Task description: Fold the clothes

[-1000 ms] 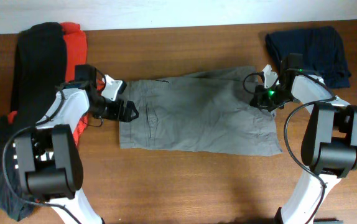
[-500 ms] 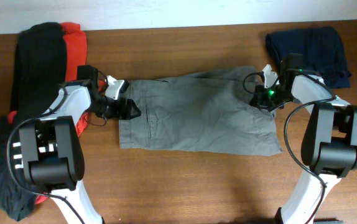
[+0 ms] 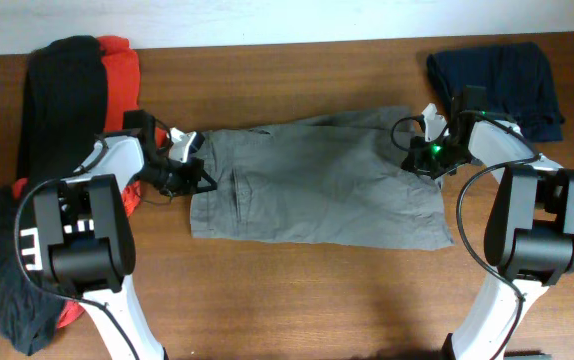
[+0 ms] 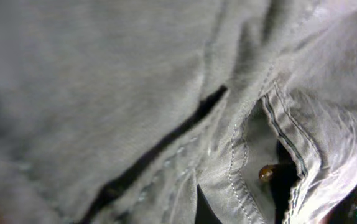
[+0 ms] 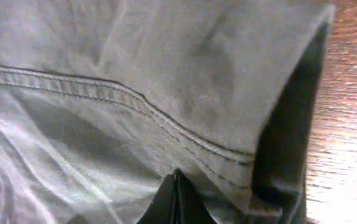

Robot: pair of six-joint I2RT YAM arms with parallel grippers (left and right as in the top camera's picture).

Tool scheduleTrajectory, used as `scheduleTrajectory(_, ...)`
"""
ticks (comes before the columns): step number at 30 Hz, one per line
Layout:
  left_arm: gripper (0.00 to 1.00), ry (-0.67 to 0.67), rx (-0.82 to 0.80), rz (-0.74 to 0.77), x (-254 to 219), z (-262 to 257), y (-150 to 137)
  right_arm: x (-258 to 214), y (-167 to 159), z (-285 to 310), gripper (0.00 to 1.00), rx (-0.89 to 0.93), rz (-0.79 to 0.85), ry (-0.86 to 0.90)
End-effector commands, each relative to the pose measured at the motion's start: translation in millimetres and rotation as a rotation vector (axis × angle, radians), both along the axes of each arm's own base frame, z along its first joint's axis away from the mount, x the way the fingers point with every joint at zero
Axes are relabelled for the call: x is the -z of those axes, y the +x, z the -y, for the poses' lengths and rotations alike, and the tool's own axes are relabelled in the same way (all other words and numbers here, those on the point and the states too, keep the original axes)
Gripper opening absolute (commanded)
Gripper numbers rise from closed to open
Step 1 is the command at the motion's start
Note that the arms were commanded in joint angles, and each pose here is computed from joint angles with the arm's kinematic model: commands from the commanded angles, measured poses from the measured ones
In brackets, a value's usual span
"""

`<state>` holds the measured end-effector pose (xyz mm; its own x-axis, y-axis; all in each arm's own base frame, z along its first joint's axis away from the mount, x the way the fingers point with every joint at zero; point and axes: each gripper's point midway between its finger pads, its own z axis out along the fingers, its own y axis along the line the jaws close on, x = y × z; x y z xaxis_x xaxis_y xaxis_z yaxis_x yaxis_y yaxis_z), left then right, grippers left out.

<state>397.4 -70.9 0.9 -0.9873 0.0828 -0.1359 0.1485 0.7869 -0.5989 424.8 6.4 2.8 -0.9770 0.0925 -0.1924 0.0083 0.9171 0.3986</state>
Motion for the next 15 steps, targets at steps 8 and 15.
scheduleTrajectory(8,0.01,0.191,-0.097,-0.004,-42.7,-70.6,26.7,8.9,-21.0,-39.2,0.04,-0.055,-0.092,0.172)
scheduleTrajectory(15,0.00,0.247,-0.109,0.093,-85.6,-78.1,33.1,8.6,-26.2,-76.2,0.04,-0.131,-0.104,0.173)
